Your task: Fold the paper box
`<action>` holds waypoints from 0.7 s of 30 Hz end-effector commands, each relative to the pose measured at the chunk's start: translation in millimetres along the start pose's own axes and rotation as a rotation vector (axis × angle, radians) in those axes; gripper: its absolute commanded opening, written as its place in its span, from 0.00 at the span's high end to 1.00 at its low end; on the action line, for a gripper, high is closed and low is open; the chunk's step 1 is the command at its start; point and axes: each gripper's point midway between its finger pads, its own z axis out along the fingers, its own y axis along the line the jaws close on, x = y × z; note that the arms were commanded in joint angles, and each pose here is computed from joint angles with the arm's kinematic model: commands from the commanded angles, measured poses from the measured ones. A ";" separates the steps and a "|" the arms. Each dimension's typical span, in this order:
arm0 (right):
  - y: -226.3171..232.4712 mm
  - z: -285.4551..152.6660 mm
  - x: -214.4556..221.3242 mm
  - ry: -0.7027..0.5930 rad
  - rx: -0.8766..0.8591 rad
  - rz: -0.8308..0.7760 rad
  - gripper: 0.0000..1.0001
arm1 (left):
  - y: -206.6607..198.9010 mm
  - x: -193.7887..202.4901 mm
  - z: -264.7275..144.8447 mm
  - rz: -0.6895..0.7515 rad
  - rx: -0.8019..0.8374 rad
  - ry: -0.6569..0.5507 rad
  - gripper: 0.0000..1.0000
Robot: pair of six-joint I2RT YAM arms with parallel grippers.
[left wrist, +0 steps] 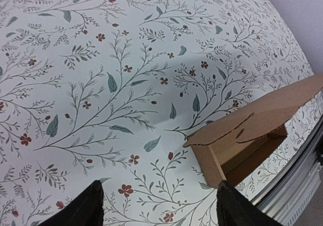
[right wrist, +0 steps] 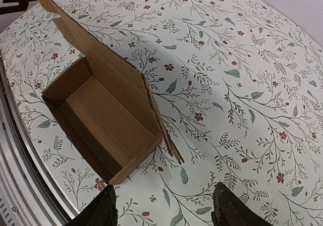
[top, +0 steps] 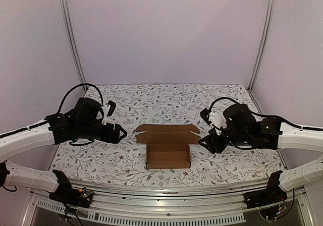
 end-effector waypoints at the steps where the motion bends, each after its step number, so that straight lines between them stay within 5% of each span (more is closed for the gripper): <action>1: 1.0 13.6 -6.1 -0.024 -0.073 -0.055 0.35 | -0.5 1.2 0.4 0.002 0.021 -0.004 0.22; 10: 1.8 38.8 -3.5 0.016 -0.202 -0.018 0.36 | 2.5 4.0 -2.0 -0.016 0.015 -0.012 0.23; 21: 3.6 49.5 -5.0 0.033 -0.236 -0.050 0.51 | 5.1 4.4 -3.7 -0.018 0.005 -0.020 0.24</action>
